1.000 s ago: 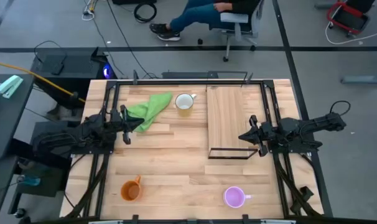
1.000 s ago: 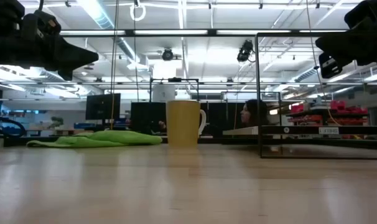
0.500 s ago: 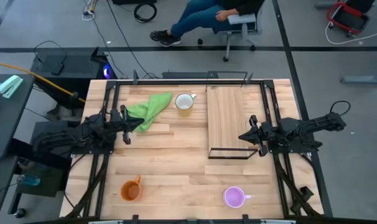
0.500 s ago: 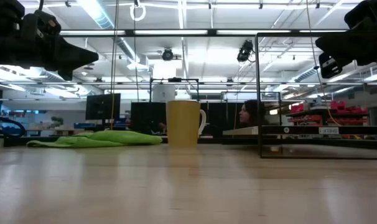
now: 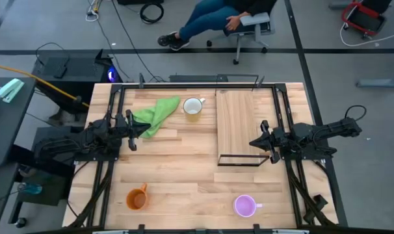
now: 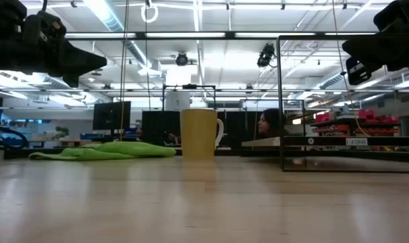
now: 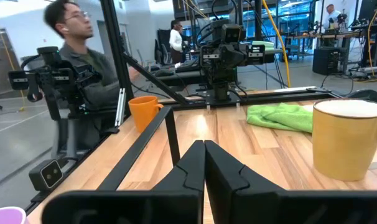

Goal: Stack small to large cups/mugs on shelf

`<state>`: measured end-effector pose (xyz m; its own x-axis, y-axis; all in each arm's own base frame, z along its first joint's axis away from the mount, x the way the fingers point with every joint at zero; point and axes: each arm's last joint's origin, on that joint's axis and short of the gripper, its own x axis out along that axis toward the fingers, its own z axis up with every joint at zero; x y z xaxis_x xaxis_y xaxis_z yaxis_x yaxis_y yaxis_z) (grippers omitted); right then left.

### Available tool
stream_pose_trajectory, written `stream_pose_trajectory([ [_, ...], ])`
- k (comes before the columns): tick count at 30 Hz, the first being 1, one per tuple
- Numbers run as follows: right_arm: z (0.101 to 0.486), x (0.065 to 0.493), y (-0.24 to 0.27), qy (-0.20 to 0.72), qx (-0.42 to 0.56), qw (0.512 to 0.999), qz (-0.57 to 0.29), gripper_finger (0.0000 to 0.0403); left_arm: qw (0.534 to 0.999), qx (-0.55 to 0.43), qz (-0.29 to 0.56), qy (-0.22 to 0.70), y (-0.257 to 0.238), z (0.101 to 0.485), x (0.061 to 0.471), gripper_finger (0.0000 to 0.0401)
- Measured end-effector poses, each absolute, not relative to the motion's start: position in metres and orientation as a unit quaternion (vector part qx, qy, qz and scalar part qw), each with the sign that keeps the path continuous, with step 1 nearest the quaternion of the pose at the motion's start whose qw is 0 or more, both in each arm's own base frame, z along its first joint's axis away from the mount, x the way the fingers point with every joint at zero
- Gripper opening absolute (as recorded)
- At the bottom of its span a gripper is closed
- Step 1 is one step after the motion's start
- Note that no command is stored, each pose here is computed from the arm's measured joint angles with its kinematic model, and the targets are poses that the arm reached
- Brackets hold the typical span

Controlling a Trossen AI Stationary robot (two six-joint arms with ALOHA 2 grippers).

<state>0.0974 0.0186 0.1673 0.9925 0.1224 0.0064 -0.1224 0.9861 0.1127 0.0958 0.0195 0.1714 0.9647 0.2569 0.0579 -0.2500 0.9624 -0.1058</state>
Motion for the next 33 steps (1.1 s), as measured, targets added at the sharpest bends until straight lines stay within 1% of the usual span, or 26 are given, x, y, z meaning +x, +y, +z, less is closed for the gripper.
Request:
stream_pose_trajectory([
  [8, 0.1674, 0.0974, 0.0186, 0.000, 0.057, 0.997, 0.061, 0.0014, 0.990, -0.049, 0.128, -0.035, 0.0195, 0.1713, 0.0958, 0.0025],
  [19, 0.1673, 0.0974, 0.0187, 0.000, 0.057, 0.997, 0.062, 0.0014, 0.990, -0.049, 0.128, -0.035, 0.0195, 0.1713, 0.0958, 0.0036],
  [29, 0.1673, 0.0974, 0.0187, 0.000, 0.057, 0.997, 0.062, 0.0014, 0.990, -0.049, 0.128, -0.035, 0.0195, 0.1713, 0.0958, 0.0028],
  [33, 0.1672, 0.0974, 0.0186, 0.001, 0.056, 0.997, 0.061, 0.0014, 0.990, -0.049, 0.128, -0.035, 0.0195, 0.1713, 0.0958, 0.0031],
])
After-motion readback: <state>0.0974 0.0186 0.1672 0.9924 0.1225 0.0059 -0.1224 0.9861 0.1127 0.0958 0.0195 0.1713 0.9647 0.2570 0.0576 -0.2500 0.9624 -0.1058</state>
